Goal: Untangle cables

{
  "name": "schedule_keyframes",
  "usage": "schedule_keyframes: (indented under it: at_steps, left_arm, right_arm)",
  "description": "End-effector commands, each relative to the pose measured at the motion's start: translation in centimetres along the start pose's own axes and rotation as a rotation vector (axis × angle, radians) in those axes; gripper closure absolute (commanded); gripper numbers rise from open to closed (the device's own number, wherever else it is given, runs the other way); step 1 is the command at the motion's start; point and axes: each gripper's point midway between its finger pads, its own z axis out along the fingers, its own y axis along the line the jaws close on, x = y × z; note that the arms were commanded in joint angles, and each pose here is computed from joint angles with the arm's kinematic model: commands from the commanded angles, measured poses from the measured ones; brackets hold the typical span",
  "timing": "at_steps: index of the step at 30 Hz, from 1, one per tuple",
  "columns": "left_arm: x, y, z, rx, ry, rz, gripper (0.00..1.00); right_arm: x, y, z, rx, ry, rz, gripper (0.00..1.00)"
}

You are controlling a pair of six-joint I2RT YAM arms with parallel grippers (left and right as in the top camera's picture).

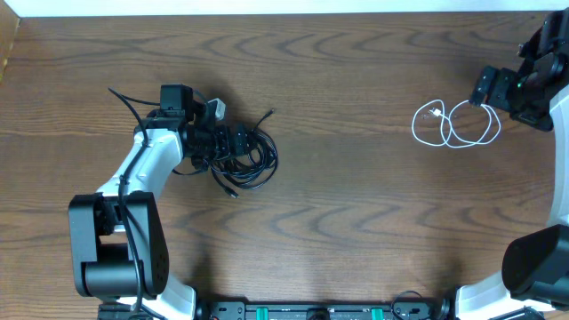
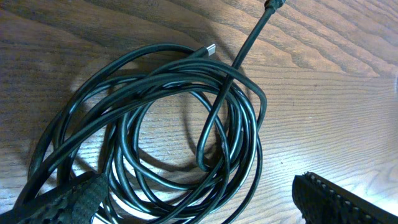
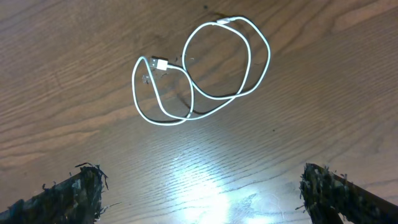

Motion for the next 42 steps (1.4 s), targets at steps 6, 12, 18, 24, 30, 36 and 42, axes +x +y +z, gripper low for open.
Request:
schedule_keyframes:
  at_steps: [6, 12, 18, 24, 30, 36, 42]
  left_arm:
    - [0.1, 0.0, -0.2, -0.009, -0.006, 0.005, 0.01]
    - [0.1, 0.0, -0.3, -0.009, -0.006, 0.005, 0.01]
    - [0.1, 0.0, -0.2, -0.009, -0.006, 0.005, 0.01]
    - [0.1, 0.0, -0.2, -0.009, -0.006, 0.005, 0.01]
    - [0.1, 0.0, -0.2, -0.009, -0.006, 0.005, 0.01]
    - [0.1, 0.0, -0.3, -0.009, -0.006, 0.005, 0.01]
    - [0.1, 0.0, -0.2, -0.009, -0.006, 0.005, 0.01]
  right_arm:
    - [-0.2, 0.2, -0.7, -0.009, -0.018, -0.004, 0.01]
    - [-0.2, 0.2, -0.7, -0.010, -0.019, -0.004, 0.01]
    - [-0.2, 0.2, -0.7, -0.010, -0.019, -0.004, 0.01]
    - [-0.3, 0.2, -0.7, -0.011, -0.022, -0.004, 0.01]
    - [-0.3, 0.2, -0.7, -0.012, -0.023, -0.004, 0.01]
    - [-0.3, 0.2, -0.6, -0.012, -0.022, 0.084, 0.01]
    - [-0.1, 1.9, -0.7, -0.106, 0.003, 0.166, 0.15]
